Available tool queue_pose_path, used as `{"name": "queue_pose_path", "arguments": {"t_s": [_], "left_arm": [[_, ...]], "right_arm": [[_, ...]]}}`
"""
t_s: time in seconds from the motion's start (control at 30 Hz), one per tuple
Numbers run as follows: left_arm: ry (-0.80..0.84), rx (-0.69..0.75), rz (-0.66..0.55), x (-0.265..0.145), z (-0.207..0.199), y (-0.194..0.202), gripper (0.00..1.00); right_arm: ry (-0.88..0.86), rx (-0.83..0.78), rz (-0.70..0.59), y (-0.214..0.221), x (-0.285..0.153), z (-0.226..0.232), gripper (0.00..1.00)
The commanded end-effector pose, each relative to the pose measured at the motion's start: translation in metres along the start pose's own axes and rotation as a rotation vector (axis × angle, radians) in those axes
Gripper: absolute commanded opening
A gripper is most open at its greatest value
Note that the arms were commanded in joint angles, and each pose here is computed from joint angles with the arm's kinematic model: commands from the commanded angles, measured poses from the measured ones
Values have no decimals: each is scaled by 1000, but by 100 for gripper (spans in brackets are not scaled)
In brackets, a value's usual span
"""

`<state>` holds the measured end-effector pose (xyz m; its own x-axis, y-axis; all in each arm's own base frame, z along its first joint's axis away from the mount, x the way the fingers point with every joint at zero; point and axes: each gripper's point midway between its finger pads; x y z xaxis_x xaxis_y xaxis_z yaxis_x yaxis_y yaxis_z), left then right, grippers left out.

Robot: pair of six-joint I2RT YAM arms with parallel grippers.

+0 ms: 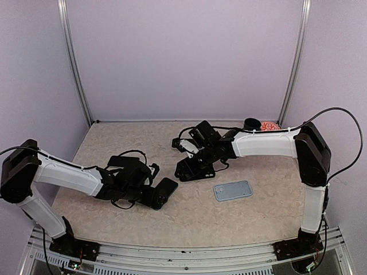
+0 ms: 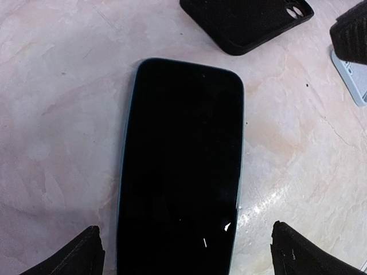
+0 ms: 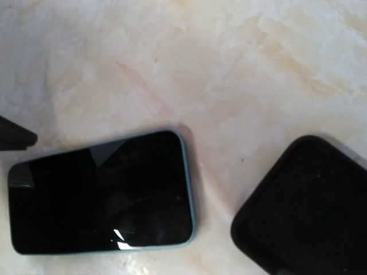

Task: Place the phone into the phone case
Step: Pick up the phone from the center of the board.

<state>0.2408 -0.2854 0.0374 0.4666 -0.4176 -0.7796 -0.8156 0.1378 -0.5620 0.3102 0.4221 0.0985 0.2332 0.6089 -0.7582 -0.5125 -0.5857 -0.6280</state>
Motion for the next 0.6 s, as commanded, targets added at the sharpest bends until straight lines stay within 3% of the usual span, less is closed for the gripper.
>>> {"name": "queue_pose_path", "arguments": {"t_s": [0.0, 0.57], "left_arm": [[37, 54, 12, 6, -11, -6, 99], [-26, 91, 59, 19, -1, 6, 93]], "right_arm": [[11, -8, -19, -3, -12, 5, 70], [13, -3, -20, 2, -13, 5, 70]]}}
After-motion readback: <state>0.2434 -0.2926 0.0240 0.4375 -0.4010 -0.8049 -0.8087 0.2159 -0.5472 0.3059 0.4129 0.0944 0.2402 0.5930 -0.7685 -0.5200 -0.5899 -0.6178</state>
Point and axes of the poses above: each gripper's point midway between its finger pads, its own x axis out along the fingers, its own z axis along the line the jaws close on, y = z × x, and after that the axes turned 8 degrees about -x, right-handed
